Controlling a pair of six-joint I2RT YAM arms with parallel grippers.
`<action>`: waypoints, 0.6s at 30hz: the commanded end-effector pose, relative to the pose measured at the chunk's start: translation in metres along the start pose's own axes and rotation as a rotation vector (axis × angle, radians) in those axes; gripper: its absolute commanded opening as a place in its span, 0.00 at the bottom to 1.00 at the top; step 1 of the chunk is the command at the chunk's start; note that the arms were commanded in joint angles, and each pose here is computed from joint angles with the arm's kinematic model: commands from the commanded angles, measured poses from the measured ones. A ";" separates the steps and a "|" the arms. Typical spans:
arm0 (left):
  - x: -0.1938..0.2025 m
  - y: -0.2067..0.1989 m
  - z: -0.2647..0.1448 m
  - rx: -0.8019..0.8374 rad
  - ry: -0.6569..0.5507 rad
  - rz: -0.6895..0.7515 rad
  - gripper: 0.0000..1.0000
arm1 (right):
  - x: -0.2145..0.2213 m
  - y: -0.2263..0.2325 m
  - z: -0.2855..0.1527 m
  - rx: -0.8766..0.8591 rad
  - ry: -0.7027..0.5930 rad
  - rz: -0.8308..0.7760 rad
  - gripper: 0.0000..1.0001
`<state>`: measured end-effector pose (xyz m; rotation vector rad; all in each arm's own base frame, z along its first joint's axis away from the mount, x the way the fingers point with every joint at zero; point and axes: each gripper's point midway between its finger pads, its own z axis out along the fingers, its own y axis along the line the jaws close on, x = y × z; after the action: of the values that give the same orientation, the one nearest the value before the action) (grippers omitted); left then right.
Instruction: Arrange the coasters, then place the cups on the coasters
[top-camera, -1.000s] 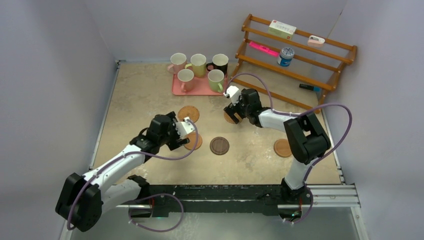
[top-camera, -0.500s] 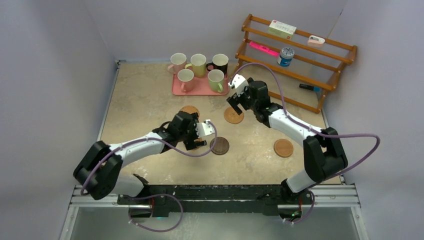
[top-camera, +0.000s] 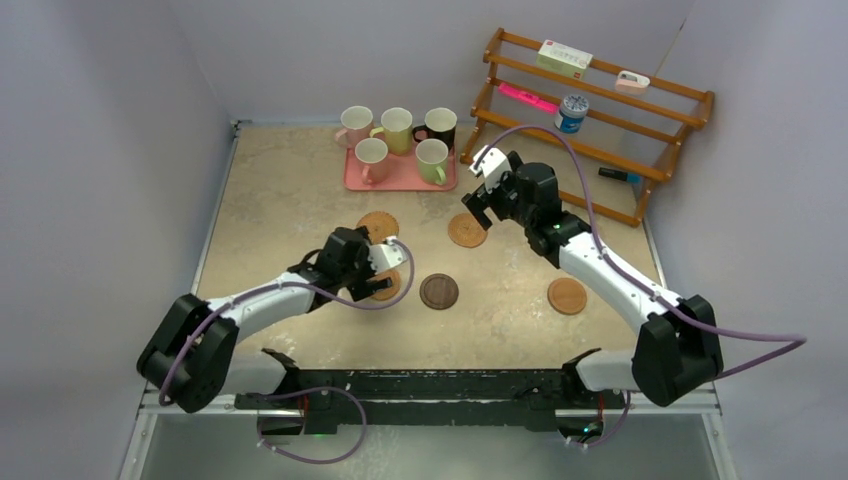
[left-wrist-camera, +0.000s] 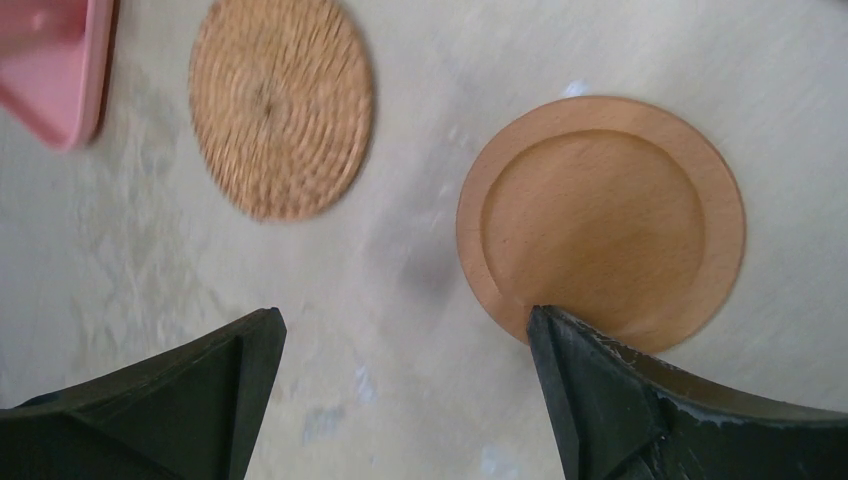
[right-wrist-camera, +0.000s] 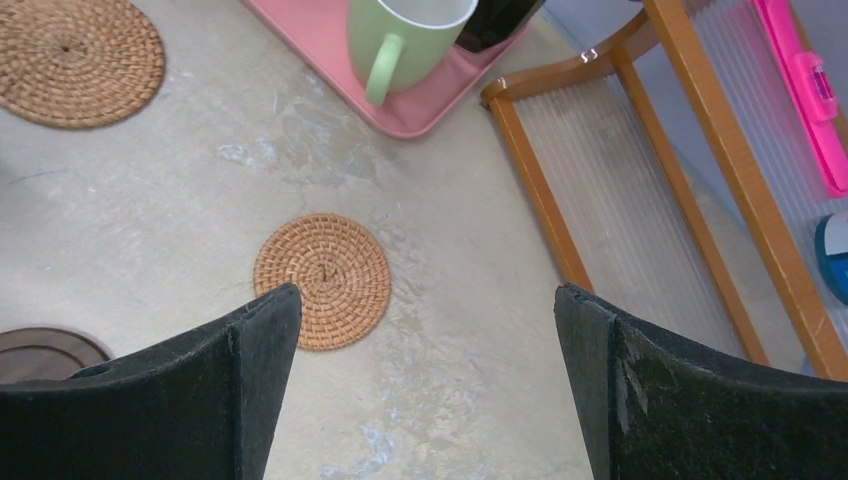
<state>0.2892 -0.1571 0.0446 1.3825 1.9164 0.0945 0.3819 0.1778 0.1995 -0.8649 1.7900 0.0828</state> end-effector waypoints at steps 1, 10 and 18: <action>0.069 -0.009 -0.021 0.007 0.177 -0.011 1.00 | -0.007 0.012 -0.005 -0.057 -0.030 0.018 0.98; 0.121 -0.009 -0.036 -0.020 0.285 -0.010 1.00 | -0.003 0.031 0.007 -0.143 -0.026 0.000 0.98; 0.154 0.008 -0.053 -0.018 0.317 -0.063 1.00 | 0.030 0.084 0.015 -0.311 0.026 -0.142 0.98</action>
<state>0.2940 -0.0405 0.0474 1.1855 2.0139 0.3275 0.3601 0.2150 0.1625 -1.0576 1.7914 0.2250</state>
